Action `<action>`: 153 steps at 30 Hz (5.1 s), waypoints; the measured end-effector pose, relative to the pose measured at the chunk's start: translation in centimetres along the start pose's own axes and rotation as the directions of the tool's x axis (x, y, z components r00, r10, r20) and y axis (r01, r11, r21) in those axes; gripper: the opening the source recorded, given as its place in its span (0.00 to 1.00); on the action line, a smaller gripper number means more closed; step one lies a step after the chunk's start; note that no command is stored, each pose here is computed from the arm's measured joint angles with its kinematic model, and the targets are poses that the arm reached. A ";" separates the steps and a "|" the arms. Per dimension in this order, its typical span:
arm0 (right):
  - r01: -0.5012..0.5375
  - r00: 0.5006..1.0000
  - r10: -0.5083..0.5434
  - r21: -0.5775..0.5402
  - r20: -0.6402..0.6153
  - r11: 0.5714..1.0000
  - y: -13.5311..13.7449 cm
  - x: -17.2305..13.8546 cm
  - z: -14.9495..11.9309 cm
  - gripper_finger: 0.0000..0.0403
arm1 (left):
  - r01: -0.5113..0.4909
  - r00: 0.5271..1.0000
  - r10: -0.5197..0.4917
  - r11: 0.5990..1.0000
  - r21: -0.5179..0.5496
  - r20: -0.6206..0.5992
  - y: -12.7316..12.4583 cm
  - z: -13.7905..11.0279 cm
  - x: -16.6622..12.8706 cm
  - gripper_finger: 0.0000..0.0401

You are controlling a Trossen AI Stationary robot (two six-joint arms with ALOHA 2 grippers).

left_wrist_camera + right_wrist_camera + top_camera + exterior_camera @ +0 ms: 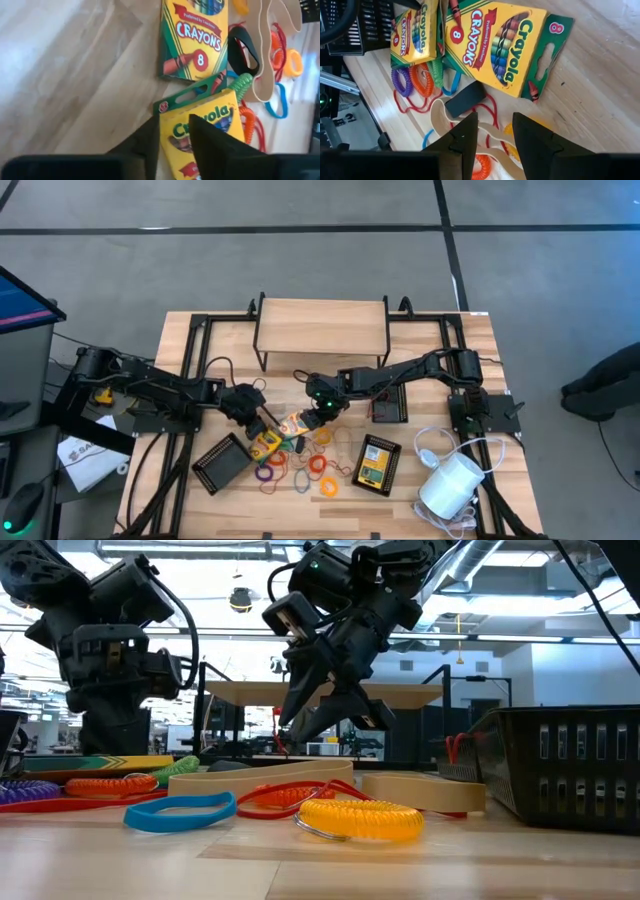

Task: Pick & Place Office Desk Supplies
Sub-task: Put the left crayon box into the bottom right black bin

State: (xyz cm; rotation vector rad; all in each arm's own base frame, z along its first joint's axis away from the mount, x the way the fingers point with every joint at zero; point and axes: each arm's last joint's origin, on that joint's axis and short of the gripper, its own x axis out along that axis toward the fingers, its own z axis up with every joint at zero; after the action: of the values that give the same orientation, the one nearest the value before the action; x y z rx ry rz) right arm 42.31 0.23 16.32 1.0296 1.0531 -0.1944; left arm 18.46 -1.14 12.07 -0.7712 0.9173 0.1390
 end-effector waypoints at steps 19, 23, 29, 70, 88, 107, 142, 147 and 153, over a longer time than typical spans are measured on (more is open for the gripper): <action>-0.001 1.000 0.001 0.000 -0.002 1.000 0.0 0.0 0.0 0.30 | -0.043 0.999 0.028 0.927 0.371 0.045 0.0 0.2 0.0 0.53; -0.001 1.000 0.001 -0.001 -0.001 1.000 0.0 0.0 0.0 0.30 | -0.034 0.998 0.011 0.922 0.387 0.062 -0.2 0.4 0.0 0.51; -0.001 1.000 0.001 -0.002 -0.001 1.000 0.0 0.0 0.0 0.30 | -0.001 0.998 -0.023 0.920 0.393 0.055 -0.3 0.4 0.0 0.49; -0.003 1.000 0.003 -0.010 0.001 1.000 0.0 0.0 0.0 0.30 | 0.107 0.994 -0.109 0.926 0.361 -0.015 -0.2 0.5 2.6 0.42; -0.003 1.000 0.003 -0.011 0.001 1.000 0.0 0.0 0.0 0.30 | 0.069 0.996 -0.083 0.937 0.341 0.028 -0.1 0.7 2.6 0.23; -0.003 1.000 0.003 -0.014 0.000 1.000 0.1 0.0 0.0 0.30 | 0.096 0.993 -0.116 0.932 0.351 0.037 -0.4 0.9 2.6 0.48; -0.003 1.000 0.003 -0.009 0.003 1.000 0.0 0.0 0.1 0.30 | 0.157 0.983 -0.181 0.918 0.363 0.033 -0.8 1.1 2.5 0.33; -0.003 1.000 0.003 -0.007 0.003 1.000 0.0 0.0 0.1 0.30 | 0.157 0.983 -0.181 0.918 0.363 0.033 -0.8 1.1 2.5 0.27; -0.003 1.000 0.003 -0.007 0.003 1.000 0.0 0.0 0.1 0.30 | 0.157 0.983 -0.181 0.918 0.365 0.033 -0.8 1.1 2.5 0.19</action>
State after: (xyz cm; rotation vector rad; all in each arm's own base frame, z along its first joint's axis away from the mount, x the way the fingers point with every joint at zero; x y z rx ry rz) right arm 42.33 0.10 16.33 1.0240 1.0492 -0.1898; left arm 21.06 -1.52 10.97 -0.4959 0.7794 -0.1538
